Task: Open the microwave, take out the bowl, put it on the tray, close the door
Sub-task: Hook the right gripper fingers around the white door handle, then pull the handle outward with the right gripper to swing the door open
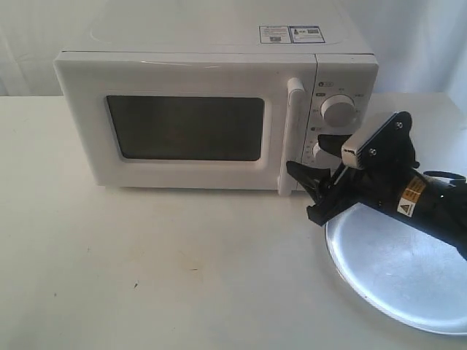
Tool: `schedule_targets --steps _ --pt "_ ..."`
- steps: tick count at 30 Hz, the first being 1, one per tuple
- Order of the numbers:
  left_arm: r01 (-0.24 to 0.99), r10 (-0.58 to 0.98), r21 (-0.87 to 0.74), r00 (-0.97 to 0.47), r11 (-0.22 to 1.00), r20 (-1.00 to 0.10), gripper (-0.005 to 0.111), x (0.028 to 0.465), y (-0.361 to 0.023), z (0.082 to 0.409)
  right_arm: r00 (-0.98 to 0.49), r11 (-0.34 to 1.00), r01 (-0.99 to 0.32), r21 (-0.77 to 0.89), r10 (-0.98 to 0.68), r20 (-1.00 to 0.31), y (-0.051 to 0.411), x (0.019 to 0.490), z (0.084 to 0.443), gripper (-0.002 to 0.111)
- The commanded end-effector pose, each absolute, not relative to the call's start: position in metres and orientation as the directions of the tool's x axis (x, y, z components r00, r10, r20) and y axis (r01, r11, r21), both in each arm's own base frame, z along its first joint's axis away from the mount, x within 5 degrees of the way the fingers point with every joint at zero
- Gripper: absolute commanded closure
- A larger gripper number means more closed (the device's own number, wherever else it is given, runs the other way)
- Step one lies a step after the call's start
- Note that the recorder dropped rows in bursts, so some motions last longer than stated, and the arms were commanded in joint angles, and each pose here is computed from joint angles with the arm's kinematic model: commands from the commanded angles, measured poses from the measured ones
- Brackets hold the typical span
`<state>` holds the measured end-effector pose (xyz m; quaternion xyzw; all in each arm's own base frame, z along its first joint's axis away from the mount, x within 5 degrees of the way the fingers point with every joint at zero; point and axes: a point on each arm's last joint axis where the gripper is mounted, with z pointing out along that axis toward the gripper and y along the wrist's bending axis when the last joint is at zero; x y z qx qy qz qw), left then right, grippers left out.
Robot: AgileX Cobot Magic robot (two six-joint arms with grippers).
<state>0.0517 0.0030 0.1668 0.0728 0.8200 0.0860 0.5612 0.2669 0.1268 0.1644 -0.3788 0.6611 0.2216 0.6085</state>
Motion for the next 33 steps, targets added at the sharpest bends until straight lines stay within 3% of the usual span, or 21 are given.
schedule_targets --steps 1,7,9,11,15,23,28,33 --pt "0.026 0.211 0.216 -0.357 0.976 -0.91 0.107 0.052 0.003 0.166 0.012 0.595 -0.792 -0.137 -0.209 -0.978 0.139 0.275 0.153 0.045" --pt "0.026 0.211 0.216 -0.357 0.976 -0.91 0.107 0.052 0.003 0.166 0.056 0.54 -0.828 -0.148 -0.182 -0.982 0.16 0.282 0.142 0.045" --pt "0.026 0.211 0.216 -0.357 0.976 -0.91 0.107 0.052 0.003 0.166 0.069 0.528 -0.835 -0.158 -0.184 -0.981 0.166 0.284 0.14 0.051" --pt "0.026 0.211 0.216 -0.357 0.976 -0.91 0.107 0.052 0.003 0.166 0.074 0.518 -0.841 -0.159 -0.182 -0.981 0.171 0.285 0.14 0.064" --pt "0.026 0.211 0.216 -0.357 0.976 -0.91 0.107 0.052 0.003 0.166 0.084 0.486 -0.856 -0.176 -0.206 -0.975 0.176 0.281 0.138 0.107" --pt "0.026 0.211 0.216 -0.357 0.976 -0.91 0.107 0.052 0.003 0.166 0.141 0.339 -0.917 -0.209 -0.212 -0.967 0.19 0.264 0.137 0.108" --pt "0.026 0.211 0.216 -0.357 0.976 -0.91 0.107 0.052 0.003 0.166 0.149 0.317 -0.929 -0.193 -0.157 -0.976 0.19 0.253 0.137 0.108" --pt "0.026 0.211 0.216 -0.357 0.976 -0.91 0.107 0.052 0.003 0.166 0.182 0.285 -0.928 -0.242 -0.22 -0.958 0.181 0.234 0.127 0.108"
